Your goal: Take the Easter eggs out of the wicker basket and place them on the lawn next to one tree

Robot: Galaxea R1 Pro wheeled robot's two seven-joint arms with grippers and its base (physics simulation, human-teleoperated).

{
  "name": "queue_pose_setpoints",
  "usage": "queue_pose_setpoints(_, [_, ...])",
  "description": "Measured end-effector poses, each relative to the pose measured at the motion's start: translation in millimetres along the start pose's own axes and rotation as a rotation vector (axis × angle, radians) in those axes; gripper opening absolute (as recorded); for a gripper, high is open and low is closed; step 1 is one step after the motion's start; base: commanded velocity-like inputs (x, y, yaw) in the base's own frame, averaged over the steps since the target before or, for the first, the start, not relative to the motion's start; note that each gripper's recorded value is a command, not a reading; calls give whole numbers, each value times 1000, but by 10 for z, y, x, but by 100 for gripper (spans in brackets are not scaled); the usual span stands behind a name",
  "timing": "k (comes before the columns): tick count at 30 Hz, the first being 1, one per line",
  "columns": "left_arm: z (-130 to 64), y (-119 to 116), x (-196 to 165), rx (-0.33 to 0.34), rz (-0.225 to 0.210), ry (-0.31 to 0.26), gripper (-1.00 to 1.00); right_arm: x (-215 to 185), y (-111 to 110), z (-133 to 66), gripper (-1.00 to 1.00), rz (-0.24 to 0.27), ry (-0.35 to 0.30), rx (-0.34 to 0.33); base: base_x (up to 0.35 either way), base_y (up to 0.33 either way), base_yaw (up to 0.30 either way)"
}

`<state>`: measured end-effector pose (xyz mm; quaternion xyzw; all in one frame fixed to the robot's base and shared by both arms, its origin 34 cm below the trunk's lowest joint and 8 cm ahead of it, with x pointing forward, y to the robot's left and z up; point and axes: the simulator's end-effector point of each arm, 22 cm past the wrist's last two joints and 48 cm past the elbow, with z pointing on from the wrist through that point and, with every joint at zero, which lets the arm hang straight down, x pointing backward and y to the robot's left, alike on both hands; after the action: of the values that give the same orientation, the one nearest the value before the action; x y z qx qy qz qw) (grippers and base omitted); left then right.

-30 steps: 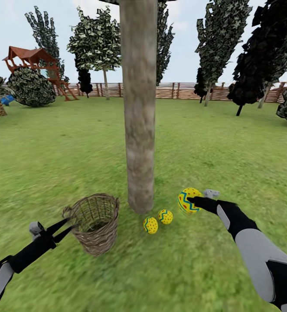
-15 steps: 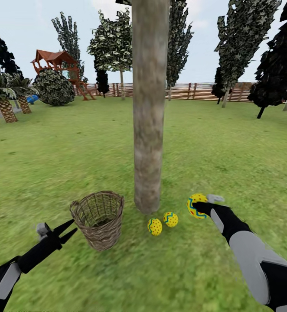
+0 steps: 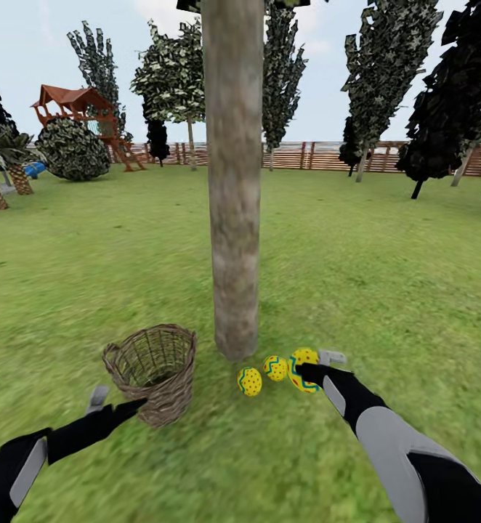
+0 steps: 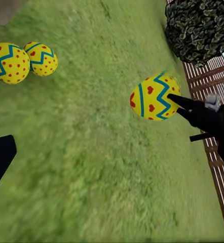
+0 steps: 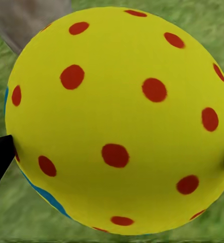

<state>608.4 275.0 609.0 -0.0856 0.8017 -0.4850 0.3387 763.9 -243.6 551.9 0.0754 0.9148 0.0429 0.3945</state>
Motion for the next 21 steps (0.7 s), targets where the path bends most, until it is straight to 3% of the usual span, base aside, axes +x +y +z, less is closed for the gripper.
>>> queue_pose_setpoints(3, [32,-83,-44,13,21,-6,100,58,-61,3,-100,0,7,8,0,0,-6])
queue_pose_setpoints(6, [153,-119,150,16,35,61,100,78,-12,3,-100,4,10,2,0,0,-222])
queue_pose_setpoints(8, [174,-120,187,14,38,73,100,69,-17,2,-100,14,8,1,0,0,-278])
queue_pose_setpoints(12, [181,-121,198,14,38,76,100,66,-2,2,-100,77,8,-11,8,0,-286])
queue_pose_setpoints(21, [262,-192,251,35,32,78,100,69,-30,1,-100,85,8,-9,75,0,-288])
